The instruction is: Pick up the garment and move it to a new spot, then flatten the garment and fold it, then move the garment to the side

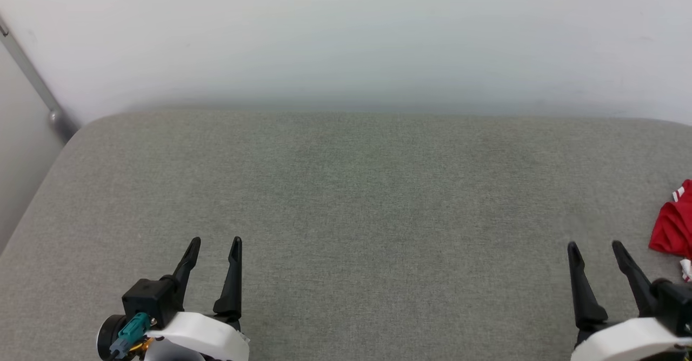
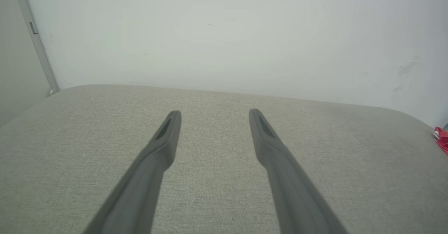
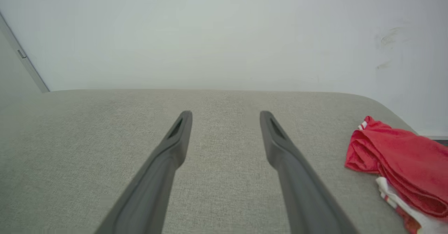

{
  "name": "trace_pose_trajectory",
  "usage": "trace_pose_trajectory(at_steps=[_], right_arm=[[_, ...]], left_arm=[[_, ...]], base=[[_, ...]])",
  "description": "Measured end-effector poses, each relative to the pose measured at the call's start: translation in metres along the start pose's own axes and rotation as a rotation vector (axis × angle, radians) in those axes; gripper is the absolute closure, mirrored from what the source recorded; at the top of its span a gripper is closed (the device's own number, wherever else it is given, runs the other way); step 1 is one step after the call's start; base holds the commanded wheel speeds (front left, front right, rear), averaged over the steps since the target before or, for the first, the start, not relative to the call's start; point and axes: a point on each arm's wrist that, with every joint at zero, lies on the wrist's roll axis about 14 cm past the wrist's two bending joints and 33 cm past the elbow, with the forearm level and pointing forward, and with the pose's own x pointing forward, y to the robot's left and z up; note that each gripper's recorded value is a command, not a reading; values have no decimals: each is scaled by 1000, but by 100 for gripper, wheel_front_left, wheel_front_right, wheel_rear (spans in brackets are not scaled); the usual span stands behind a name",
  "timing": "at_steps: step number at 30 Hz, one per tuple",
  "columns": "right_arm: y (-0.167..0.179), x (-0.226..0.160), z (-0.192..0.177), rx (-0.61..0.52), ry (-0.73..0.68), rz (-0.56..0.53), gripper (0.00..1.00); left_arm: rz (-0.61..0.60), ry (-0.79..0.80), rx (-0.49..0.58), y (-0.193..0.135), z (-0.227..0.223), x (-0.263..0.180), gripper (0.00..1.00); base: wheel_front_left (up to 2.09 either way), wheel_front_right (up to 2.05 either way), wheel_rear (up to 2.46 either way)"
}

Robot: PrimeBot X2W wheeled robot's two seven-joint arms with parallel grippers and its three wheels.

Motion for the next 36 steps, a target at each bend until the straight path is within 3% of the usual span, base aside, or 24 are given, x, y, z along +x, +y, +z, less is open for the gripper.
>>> trace_pose_trajectory(at_steps=[22,23,27,36], right_arm=[[-1,-14,0,14,15,-7,0],[-1,-14,-1,15,17,-8,100],[-1,-16,-14,36,60,-10,100],[-2,-15,-22,220,72,-18,100]], left_arm=[[-24,6,10,-5,-6,2,0],[-24,8,9,-5,-7,2,100],[-13,60,-14,-6,-23,-5,100],[40,99,-177,2,-29,-3,100]], base=[[0,0,0],[0,0,0],[0,0,0],[0,0,0]])
